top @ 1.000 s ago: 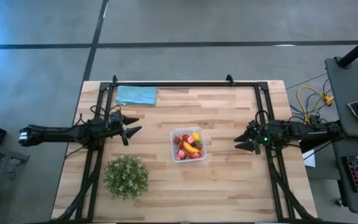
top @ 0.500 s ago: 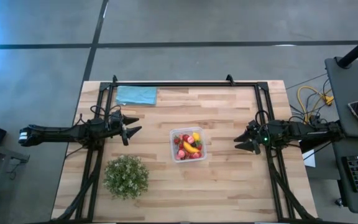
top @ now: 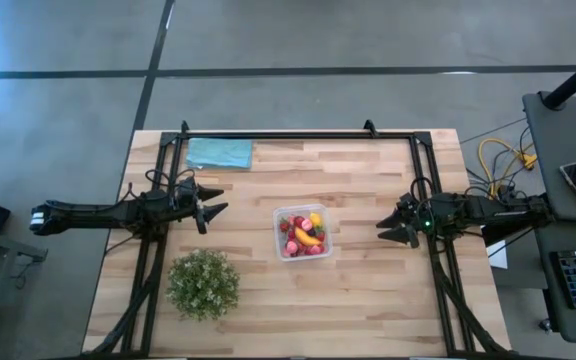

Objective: Pick and placing Produce into tupperware
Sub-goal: Return to Home Position

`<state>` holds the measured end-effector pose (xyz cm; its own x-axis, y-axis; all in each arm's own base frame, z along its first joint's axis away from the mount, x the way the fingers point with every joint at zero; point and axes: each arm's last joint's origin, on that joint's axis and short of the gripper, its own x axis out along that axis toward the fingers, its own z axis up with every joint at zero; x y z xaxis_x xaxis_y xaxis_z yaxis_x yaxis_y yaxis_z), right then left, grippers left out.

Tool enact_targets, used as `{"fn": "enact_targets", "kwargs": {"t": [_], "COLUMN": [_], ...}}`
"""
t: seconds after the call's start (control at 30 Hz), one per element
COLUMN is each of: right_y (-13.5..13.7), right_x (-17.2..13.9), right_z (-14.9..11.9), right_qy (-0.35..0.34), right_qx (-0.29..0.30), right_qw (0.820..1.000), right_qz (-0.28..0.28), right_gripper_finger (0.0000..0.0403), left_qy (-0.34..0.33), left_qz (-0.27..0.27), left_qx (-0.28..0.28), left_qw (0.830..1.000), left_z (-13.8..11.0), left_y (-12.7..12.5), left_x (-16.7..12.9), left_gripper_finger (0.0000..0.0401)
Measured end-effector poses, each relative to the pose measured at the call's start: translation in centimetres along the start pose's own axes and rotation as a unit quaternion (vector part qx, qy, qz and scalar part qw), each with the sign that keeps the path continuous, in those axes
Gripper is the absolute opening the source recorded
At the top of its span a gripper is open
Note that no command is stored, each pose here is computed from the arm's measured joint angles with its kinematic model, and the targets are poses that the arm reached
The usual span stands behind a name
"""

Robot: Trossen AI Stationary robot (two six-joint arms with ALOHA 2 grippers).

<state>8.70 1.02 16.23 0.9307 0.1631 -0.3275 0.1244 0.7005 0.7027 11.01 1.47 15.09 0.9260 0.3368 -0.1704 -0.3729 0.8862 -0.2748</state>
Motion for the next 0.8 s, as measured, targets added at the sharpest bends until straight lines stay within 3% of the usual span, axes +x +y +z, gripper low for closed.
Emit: {"fn": "enact_targets", "kwargs": {"t": [0.8], "right_y": [0.00], "right_x": [0.00], "right_z": [0.00], "right_qy": [0.000], "right_qx": [0.000], "right_qw": [1.000], "right_qz": [0.000], "right_gripper_finger": [0.0279], "left_qy": [0.000], "left_qz": [0.000], "left_qx": [0.000], "left_qw": [1.000], "left_z": [0.01], "left_y": [0.00], "left_x": [0.00], "left_gripper_finger": [0.0233]}}
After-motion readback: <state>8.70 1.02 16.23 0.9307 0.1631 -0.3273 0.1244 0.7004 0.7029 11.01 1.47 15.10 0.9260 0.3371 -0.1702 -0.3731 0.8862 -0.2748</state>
